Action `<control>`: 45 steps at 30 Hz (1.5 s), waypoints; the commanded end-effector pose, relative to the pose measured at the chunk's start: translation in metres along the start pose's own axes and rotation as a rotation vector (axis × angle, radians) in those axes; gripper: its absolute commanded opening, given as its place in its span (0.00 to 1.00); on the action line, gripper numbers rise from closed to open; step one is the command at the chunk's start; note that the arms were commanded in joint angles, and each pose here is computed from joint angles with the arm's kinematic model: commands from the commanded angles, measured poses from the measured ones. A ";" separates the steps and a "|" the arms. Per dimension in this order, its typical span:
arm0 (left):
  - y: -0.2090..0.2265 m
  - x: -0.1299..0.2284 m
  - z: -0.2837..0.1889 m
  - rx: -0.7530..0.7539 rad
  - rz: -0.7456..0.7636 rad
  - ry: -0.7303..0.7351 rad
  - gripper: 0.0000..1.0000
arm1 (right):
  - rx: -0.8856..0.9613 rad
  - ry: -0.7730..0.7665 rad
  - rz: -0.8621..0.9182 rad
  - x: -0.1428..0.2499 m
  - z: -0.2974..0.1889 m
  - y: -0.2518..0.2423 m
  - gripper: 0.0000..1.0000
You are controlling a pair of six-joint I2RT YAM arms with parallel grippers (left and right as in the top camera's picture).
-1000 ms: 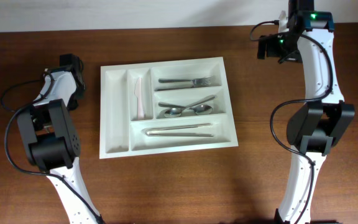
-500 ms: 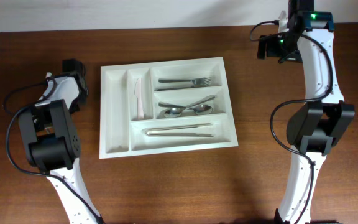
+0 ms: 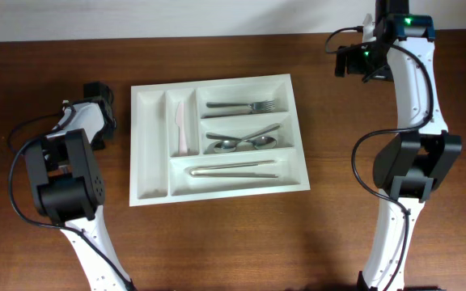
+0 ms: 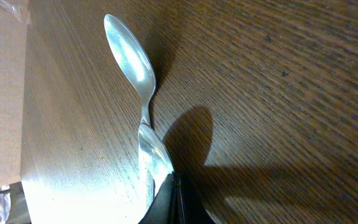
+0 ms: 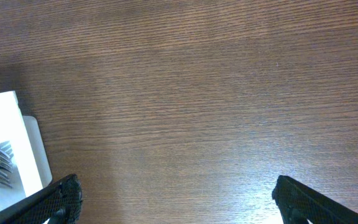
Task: Pack container
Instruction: 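Lower the left gripper onto one spoon and close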
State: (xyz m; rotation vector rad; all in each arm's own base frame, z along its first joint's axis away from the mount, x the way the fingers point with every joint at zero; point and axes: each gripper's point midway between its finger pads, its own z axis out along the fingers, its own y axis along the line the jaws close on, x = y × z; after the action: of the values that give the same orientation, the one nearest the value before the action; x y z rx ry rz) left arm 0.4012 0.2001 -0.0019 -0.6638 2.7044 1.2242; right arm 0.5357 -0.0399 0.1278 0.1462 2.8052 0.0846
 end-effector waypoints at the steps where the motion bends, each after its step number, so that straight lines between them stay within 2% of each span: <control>1: -0.039 0.045 0.024 0.120 0.068 0.138 0.03 | -0.002 -0.006 0.001 -0.001 -0.002 -0.004 0.99; 6: -0.037 0.040 0.025 0.101 0.058 0.119 0.31 | -0.002 -0.006 0.001 -0.001 -0.002 -0.003 0.99; 9: -0.034 0.035 0.026 0.079 0.045 0.097 0.38 | -0.002 -0.006 0.001 -0.001 -0.002 -0.004 0.99; 28: -0.019 0.028 0.044 0.074 -0.030 0.101 0.39 | -0.002 -0.006 0.001 -0.001 -0.002 -0.004 0.99; 31: -0.017 0.029 0.047 0.079 -0.037 0.111 0.34 | -0.002 -0.006 0.001 -0.001 -0.002 -0.004 0.99; 33: -0.017 0.030 0.047 0.082 -0.036 0.114 0.12 | -0.002 -0.006 0.001 -0.001 -0.002 -0.003 0.99; 35: -0.017 0.030 0.047 0.082 -0.036 0.114 0.04 | -0.002 -0.006 0.001 -0.001 -0.002 -0.004 0.99; 45: -0.020 0.030 0.046 0.094 -0.036 0.117 0.02 | -0.002 -0.006 0.001 -0.001 -0.002 -0.004 0.99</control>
State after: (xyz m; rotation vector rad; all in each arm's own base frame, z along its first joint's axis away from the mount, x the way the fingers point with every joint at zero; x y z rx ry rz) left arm 0.3962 0.2334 -0.0002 -0.7895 2.6162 1.2585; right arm 0.5357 -0.0399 0.1278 0.1457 2.8052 0.0845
